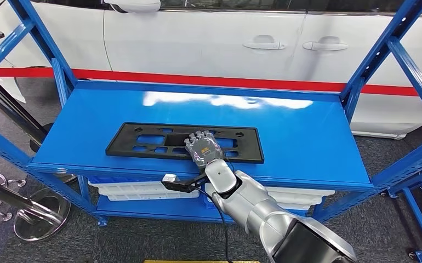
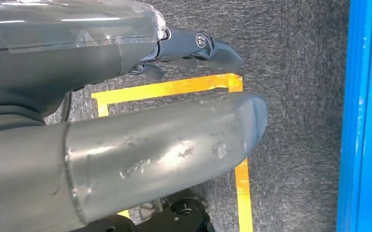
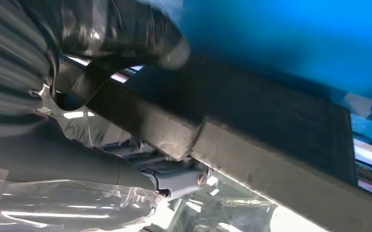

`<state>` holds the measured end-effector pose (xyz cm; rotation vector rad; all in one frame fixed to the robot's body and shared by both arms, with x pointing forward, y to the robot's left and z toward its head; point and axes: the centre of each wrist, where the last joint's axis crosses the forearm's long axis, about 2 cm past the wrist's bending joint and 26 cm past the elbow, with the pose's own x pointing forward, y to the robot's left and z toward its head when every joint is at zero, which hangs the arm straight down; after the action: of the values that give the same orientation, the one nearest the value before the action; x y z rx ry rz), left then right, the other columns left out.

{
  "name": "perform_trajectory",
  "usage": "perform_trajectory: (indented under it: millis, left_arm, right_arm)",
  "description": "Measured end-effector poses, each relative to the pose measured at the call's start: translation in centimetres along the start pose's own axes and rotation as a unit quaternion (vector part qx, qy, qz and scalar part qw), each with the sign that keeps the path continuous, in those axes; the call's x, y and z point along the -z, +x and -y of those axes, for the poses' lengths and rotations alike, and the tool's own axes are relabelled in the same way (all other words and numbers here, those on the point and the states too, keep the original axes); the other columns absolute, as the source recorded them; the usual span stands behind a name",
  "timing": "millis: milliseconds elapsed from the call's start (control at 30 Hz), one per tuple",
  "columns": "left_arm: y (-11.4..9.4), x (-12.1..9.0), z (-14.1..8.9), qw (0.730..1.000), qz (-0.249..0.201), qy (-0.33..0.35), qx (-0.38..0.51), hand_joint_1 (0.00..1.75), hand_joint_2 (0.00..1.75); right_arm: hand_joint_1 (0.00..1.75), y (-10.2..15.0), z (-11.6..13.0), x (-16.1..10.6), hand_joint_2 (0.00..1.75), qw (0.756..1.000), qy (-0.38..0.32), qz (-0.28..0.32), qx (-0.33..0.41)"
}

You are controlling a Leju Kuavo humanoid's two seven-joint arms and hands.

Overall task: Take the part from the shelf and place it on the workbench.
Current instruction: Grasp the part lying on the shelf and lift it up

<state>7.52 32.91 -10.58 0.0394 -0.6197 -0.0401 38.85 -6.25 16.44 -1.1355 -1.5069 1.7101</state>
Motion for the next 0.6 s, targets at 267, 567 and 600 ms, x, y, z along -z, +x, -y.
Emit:
perform_trajectory:
  millis: [267,567,600]
  left_arm:
    - [0.04,0.01,-0.12,1.000,0.008,0.000,-0.005,0.00,0.00]
    - [-0.29,-0.16,-0.59,1.000,0.008,0.000,-0.003,0.00,0.00]
    - [-0.33,-0.18,-0.58,1.000,0.005,-0.001,-0.002,0.00,0.00]
  right_arm:
    - [1.75,0.24,0.56,0.30,1.75,1.000,0.001,0.007,0.000]
    - [1.75,0.31,0.41,0.20,1.75,1.000,-0.009,0.016,0.020]
    - [1.75,0.28,0.41,0.19,1.75,0.999,-0.013,0.019,0.027]
